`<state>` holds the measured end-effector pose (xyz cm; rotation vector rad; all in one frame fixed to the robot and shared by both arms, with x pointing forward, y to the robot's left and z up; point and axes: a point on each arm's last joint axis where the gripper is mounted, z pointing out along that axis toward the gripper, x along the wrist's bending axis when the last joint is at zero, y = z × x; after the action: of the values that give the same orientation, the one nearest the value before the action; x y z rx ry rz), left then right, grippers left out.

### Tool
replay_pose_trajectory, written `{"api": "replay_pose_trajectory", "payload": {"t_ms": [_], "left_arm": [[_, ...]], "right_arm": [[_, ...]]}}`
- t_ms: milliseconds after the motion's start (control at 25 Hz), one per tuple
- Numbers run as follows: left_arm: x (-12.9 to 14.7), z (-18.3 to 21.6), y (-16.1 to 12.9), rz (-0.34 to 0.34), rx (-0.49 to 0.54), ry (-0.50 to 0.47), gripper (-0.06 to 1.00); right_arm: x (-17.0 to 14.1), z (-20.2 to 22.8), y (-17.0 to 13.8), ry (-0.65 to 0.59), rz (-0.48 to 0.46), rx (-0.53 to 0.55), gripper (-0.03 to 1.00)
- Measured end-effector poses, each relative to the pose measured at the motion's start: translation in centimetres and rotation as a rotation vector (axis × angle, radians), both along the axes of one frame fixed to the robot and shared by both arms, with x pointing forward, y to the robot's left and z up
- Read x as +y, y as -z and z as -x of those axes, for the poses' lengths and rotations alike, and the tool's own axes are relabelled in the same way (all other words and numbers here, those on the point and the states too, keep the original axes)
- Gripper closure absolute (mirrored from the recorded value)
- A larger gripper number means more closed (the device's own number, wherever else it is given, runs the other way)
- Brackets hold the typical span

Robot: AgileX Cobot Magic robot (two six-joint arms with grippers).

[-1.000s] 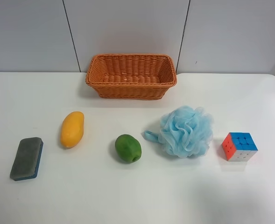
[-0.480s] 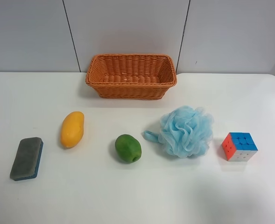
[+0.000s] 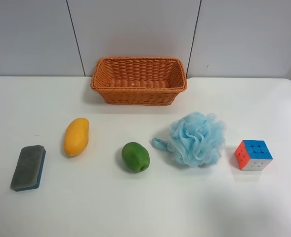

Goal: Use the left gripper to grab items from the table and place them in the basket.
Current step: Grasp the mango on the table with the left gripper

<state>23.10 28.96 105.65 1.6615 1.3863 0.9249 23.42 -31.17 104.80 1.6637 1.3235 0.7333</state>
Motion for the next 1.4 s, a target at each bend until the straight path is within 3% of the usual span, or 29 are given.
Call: {"api": "replay_pose_trajectory", "payload": {"t_ms": [280, 440, 640, 800, 1000, 1400], "left_arm": [[0.1, -3.3, -2.3, 0.082, 0.165, -0.048, -0.05], [0.2, -7.4, -4.2, 0.085, 0.308, -0.055, -0.05], [0.2, -13.8, -4.3, 0.1, 0.515, -0.058, -0.05], [-0.1, -18.7, -3.0, 0.137, 0.647, -0.054, -0.05], [-2.2, -23.3, -0.1, 0.128, 0.786, -0.054, -0.05], [-8.3, -27.9, 6.6, 0.118, 0.859, -0.055, -0.05]], "right_arm": [[0.0, 0.0, 0.0, 0.0, 0.0, 0.0, -0.02], [0.0, 0.0, 0.0, 0.0, 0.0, 0.0, -0.02], [0.0, 0.0, 0.0, 0.0, 0.0, 0.0, -0.02], [0.0, 0.0, 0.0, 0.0, 0.0, 0.0, -0.02], [0.0, 0.0, 0.0, 0.0, 0.0, 0.0, -0.02], [0.0, 0.0, 0.0, 0.0, 0.0, 0.0, -0.02]]}}
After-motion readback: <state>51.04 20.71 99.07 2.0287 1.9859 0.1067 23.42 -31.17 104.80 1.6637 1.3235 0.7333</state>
